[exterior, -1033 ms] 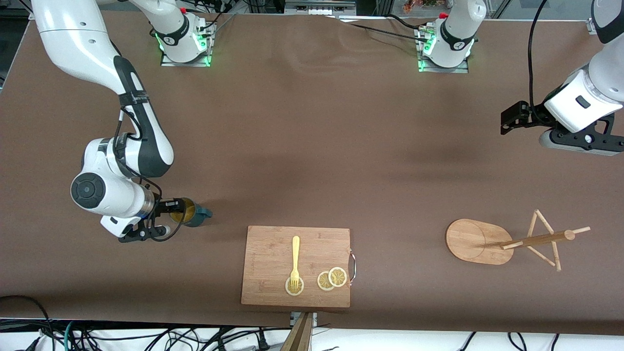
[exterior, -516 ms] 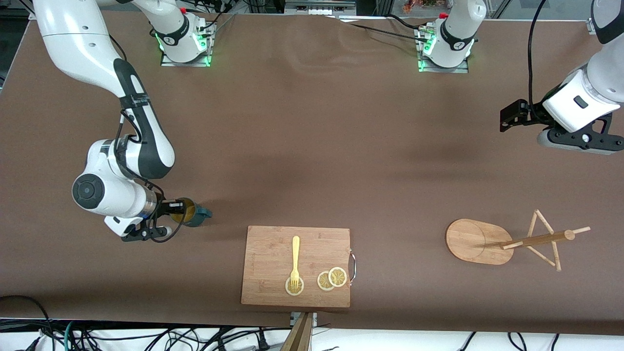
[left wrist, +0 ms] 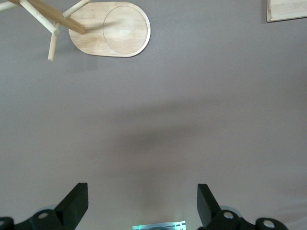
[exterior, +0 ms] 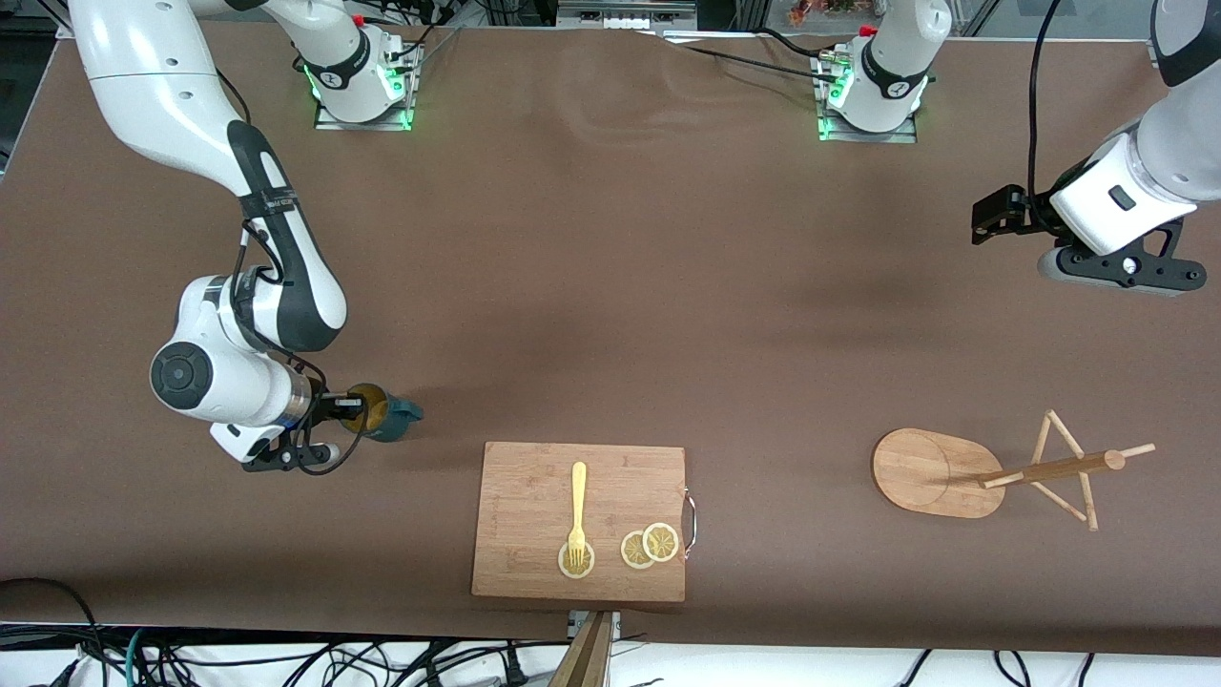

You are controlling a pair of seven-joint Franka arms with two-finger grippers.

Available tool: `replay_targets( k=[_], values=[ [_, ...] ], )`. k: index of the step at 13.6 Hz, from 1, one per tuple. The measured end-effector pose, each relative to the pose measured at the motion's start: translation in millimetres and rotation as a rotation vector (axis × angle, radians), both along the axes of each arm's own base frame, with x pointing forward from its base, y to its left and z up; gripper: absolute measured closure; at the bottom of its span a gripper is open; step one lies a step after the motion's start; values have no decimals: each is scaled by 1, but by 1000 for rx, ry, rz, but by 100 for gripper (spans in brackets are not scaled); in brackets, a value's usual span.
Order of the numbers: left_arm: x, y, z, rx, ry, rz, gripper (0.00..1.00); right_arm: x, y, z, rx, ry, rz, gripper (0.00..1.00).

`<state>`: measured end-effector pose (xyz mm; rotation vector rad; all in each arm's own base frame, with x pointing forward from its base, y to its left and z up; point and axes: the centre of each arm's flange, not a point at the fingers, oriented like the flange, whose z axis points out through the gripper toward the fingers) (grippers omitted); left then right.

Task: Pass cup and hang on rack
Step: 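Close the right gripper on the mug rim, then carry the mug toward the table middle while the left gripper approaches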

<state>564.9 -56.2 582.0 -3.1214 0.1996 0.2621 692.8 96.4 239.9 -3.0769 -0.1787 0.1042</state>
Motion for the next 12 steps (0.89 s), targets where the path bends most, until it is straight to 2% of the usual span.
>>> replay_targets(
  k=[3, 6, 9, 12],
  values=[
    [0, 1, 0, 1, 5, 1, 0, -3, 30, 5, 1, -4, -35, 96],
    [-2, -9, -1, 0, 11, -16, 0, -15, 101, 13, -1, -10, -114, 96],
    [-3, -14, -1, 0, 16, -27, 0, -45, 195, 21, -1, -7, -219, 96],
    [-6, -38, -3, -3, 22, -72, 0, -88, 290, 34, 8, -14, -279, 96]
  ],
)
